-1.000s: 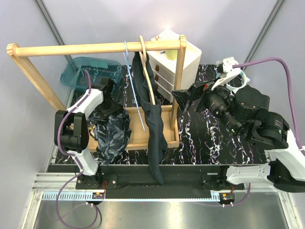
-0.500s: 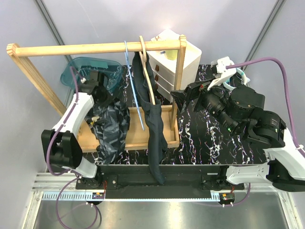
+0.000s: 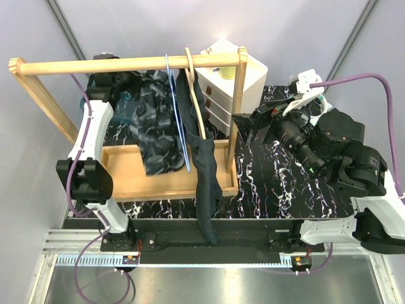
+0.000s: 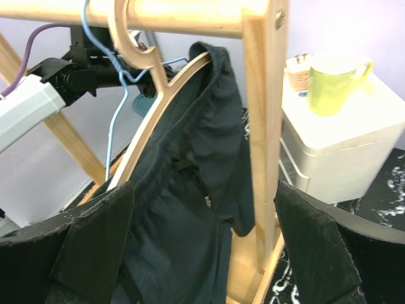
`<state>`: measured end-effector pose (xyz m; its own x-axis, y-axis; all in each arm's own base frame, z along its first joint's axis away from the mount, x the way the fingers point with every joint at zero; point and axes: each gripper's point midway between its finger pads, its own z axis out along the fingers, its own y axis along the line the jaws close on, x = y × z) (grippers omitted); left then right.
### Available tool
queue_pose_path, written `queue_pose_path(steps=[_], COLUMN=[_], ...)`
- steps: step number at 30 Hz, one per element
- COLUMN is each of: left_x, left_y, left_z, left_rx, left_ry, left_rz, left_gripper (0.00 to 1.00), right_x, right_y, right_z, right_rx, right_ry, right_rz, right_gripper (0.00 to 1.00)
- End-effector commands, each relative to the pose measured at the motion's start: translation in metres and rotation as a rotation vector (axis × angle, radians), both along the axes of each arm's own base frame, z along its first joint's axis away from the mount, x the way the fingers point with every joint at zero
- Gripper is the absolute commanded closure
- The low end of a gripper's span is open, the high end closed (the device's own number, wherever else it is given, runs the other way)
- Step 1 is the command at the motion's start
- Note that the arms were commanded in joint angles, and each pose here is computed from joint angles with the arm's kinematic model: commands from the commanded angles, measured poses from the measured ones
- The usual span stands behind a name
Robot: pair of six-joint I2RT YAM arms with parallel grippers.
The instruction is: Remove the shorts from the hanger
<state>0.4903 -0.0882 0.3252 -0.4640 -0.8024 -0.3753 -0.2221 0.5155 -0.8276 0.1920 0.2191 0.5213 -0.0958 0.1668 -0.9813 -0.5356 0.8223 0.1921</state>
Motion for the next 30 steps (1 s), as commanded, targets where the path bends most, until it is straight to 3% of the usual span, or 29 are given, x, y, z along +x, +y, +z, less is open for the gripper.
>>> queue_pose_path(steps=[1, 13, 20, 25, 30], left_x=[0.034, 0.086, 0.104, 0.101, 0.107], left_y=[0.007, 0.061, 0.103, 0.129, 0.157], left_z=[0.097, 0.222, 0.234, 0.247, 0.235], left_rx=[-0.175, -0.307, -0.371, -0.334, -0.284], left_ry=[-0.303, -0.749, -0.859, -0.937, -0.929], left_rz=[-0.028, 0.048, 0.153, 0.201, 0.212], left_gripper=[1.00, 1.00, 1.00, 1.00, 1.00], right_x=[0.006, 0.018, 0.025, 0.028, 0.032], right_y=[-0.012, -0.018, -0.013, -0.004, 0.002], right_z=[0.019, 0.033, 0.036, 0.033, 0.034], right_rx=[0.001, -0.023, -0.064, -0.084, -0.118], right_ry=[-0.053, -0.083, -0.106, -0.106, -0.129], right_rz=[-0.068, -0.147, -0.174, -0.164, -0.166], right_gripper=[0.00, 0.00, 0.00, 0.00, 0.00])
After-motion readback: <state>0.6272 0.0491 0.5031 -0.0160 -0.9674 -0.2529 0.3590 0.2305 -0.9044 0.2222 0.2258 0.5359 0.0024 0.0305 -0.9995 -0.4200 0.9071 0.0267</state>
